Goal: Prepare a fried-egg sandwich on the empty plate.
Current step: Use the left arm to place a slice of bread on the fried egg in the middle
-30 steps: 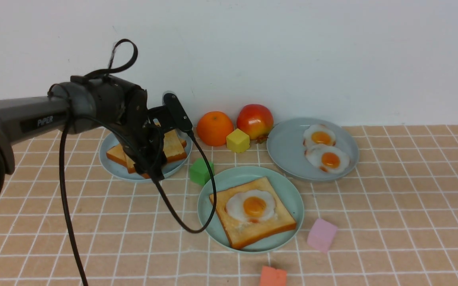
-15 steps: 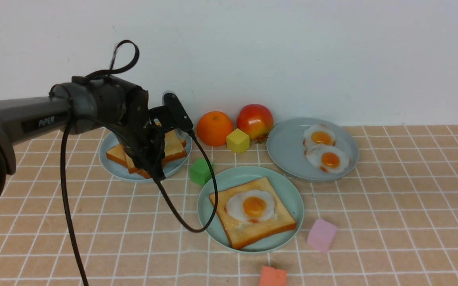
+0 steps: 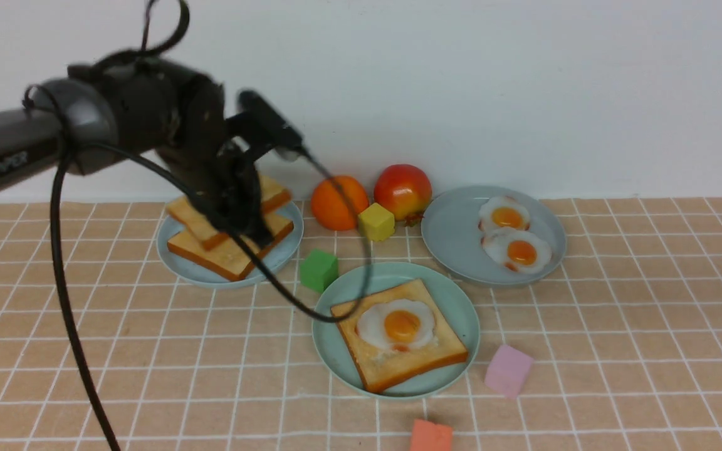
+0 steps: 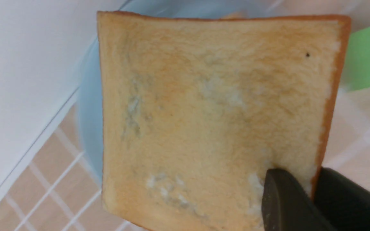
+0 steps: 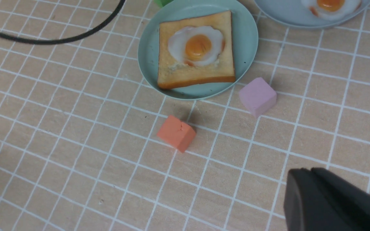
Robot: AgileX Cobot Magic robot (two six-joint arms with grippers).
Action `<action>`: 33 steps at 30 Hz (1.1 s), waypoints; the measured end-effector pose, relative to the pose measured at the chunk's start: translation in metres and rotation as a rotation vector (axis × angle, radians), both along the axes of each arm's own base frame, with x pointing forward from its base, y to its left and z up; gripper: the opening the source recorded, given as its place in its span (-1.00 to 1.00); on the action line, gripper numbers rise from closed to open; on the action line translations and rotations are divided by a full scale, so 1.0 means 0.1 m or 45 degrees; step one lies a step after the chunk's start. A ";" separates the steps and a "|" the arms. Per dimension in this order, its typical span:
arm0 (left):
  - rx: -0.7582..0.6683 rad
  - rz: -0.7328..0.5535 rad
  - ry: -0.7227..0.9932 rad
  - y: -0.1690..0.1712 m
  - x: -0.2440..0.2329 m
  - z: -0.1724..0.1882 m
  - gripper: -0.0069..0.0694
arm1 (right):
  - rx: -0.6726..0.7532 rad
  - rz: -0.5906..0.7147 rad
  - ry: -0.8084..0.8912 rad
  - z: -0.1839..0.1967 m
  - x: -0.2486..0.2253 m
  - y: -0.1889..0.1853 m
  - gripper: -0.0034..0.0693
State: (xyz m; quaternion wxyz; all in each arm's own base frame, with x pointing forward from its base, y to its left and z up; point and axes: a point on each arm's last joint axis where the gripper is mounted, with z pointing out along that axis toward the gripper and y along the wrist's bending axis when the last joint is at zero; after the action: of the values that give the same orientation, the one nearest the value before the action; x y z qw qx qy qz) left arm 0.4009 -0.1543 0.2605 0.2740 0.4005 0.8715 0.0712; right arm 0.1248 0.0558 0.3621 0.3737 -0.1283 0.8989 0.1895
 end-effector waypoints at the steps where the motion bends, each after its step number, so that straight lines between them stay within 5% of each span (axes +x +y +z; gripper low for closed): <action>1: -0.008 -0.031 0.000 -0.11 -0.08 0.03 -0.54 | 0.001 0.001 -0.005 0.01 -0.01 0.00 -0.80; 11: -0.032 -0.450 0.072 -1.25 -1.00 -0.21 -0.54 | 0.007 0.007 -0.144 0.14 -0.36 -0.09 -0.78; 20: 0.030 -0.469 0.125 -1.34 -0.96 -0.53 -0.54 | 0.004 0.021 -0.175 0.16 -0.53 -0.13 -0.76; 33: 0.001 -0.417 0.099 -1.35 -0.93 -0.54 -0.56 | 0.003 0.021 -0.174 0.16 -0.53 -0.13 -0.73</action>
State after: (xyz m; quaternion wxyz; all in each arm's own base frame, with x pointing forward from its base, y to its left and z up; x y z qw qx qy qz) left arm 0.3075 -0.2893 0.2065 0.2478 0.5399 0.8044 0.0105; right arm 0.0719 0.0428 0.3784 0.4328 -0.1478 0.8700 0.1844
